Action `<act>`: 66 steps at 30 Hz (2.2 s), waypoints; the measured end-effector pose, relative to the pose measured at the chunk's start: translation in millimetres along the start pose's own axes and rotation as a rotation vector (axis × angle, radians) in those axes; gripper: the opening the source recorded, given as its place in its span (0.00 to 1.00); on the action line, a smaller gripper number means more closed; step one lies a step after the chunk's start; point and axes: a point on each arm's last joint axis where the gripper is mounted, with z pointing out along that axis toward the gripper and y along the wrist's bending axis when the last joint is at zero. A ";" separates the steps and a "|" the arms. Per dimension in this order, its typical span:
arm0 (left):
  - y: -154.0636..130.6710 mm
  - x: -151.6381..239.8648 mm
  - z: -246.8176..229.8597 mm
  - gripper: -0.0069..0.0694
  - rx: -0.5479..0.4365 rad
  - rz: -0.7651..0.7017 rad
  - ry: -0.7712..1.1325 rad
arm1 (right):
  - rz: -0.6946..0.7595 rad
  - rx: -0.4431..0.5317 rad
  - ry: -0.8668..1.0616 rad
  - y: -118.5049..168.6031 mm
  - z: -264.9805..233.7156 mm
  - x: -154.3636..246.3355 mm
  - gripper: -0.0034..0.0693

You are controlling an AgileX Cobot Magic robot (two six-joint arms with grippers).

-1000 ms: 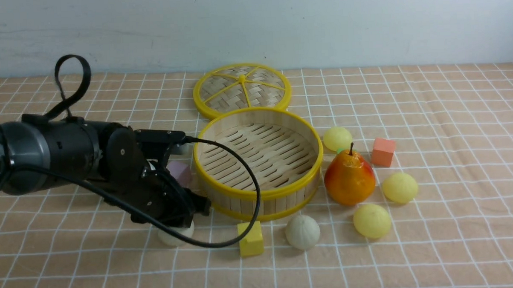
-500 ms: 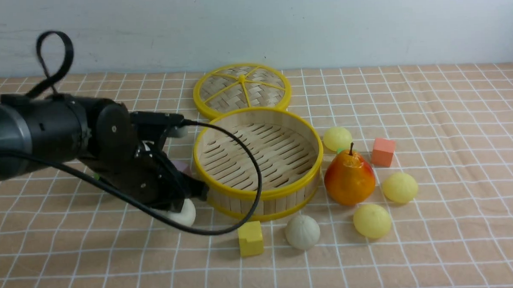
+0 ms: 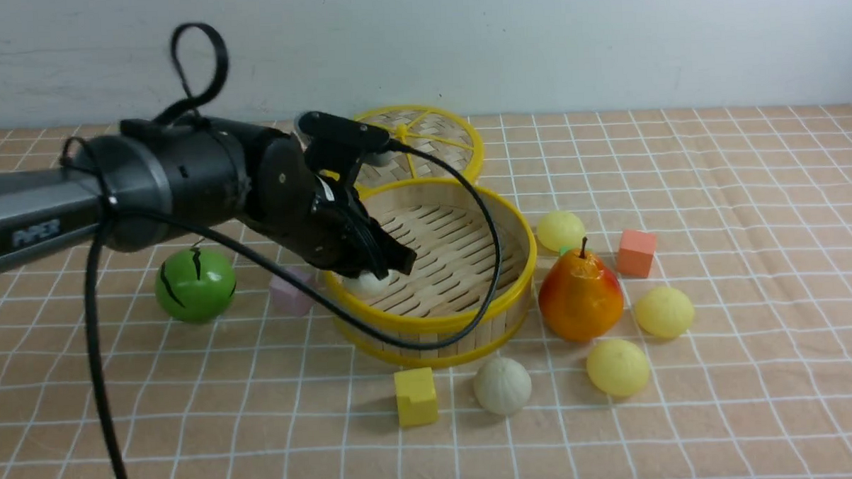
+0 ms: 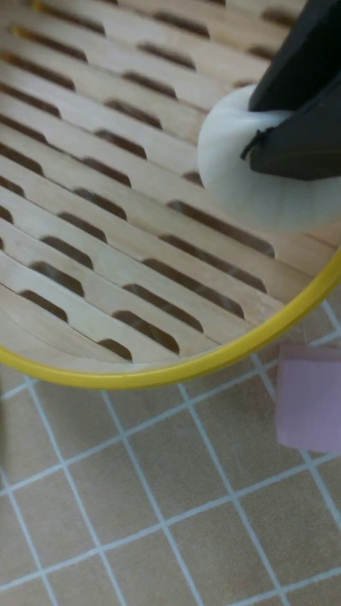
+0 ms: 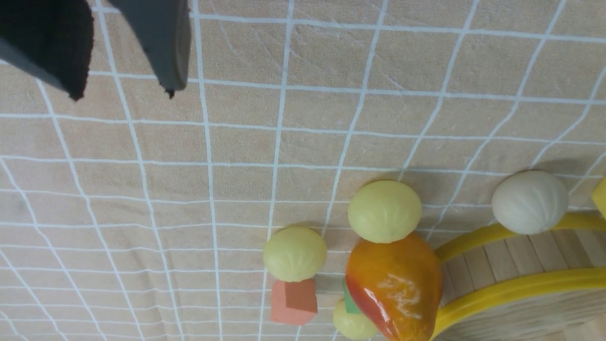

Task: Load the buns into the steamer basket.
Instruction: Use the left arm to put the steamed stuffed bun into the steamer, then use the right arm to grab a steamed stuffed bun

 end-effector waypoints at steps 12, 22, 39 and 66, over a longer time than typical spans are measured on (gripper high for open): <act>-9.8 -40.7 -87.5 0.76 0.014 -0.119 -0.058 | 0.000 0.000 0.000 0.0 0.0 0.0 0.38; -30.3 42.8 -253.1 0.07 0.105 -0.151 -0.323 | 0.000 0.000 0.000 0.0 0.0 0.0 0.38; -23.1 242.5 -232.6 0.07 0.144 -0.192 -0.832 | 0.000 0.000 0.000 0.0 0.0 0.0 0.38; -23.3 260.6 -216.2 0.07 0.138 -0.195 -0.787 | 0.551 -0.189 0.060 20.8 -10.8 -82.3 0.20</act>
